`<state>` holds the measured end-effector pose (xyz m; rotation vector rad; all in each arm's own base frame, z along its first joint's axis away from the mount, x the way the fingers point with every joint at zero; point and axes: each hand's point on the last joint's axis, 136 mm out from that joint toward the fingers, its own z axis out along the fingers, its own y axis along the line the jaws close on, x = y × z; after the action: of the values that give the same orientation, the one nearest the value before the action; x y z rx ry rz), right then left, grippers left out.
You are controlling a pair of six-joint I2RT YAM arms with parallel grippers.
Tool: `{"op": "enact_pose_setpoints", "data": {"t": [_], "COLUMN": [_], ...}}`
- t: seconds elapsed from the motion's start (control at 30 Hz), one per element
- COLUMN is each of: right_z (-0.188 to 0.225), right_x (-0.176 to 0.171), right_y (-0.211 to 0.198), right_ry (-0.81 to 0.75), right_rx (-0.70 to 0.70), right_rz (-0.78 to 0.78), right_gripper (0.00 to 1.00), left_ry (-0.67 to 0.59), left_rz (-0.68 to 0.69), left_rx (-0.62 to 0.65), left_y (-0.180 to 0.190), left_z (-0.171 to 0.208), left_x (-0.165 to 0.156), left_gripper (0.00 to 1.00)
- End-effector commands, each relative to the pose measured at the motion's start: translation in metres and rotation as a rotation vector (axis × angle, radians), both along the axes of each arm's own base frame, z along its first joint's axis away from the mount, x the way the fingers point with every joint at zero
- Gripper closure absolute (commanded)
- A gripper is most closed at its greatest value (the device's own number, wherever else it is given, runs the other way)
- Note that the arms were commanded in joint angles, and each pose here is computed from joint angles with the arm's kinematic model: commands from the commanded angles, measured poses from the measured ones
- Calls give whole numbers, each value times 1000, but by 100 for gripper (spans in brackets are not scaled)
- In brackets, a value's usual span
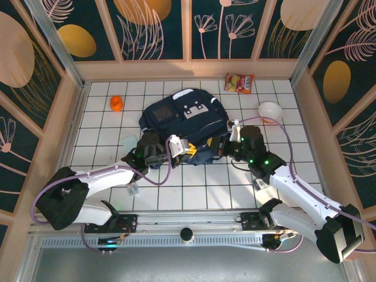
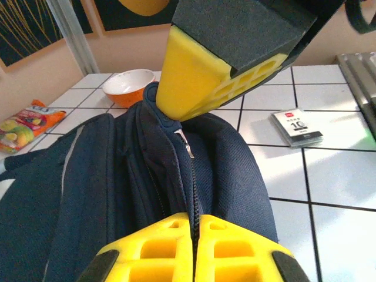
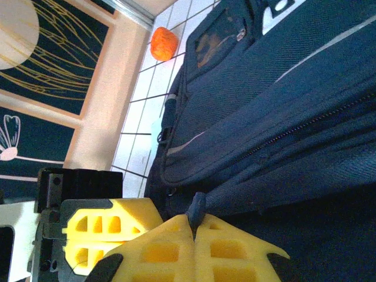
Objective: Pack the student bag
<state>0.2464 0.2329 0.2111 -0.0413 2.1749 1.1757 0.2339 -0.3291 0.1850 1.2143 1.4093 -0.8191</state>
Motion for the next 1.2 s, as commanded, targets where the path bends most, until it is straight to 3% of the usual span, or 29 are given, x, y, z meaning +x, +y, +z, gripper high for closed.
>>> {"op": "enact_pose_setpoints", "data": {"t": [0.0,0.77,0.93,1.17], "right_z": [38,27,13,1], "right_x": [15,9,10,-14], "right_y": [-6,11,6,-8], "right_ry": [-193,-137,-53,-21], "right_rx": [41,43,-6,-95], "right_rz": [-24,88,55,91], "right_gripper": [98,82,66,61], "left_ry": [-12,-131,-169,-247], "left_rz": [-94,-119,-91,-116], "left_rx": [-104,31,54,70], "left_y": [-4,-5,-3,-2], "left_z": [31,29,28,30], "left_x": [-16,-11,-5,-8], "left_gripper": [100,100,100,100]}}
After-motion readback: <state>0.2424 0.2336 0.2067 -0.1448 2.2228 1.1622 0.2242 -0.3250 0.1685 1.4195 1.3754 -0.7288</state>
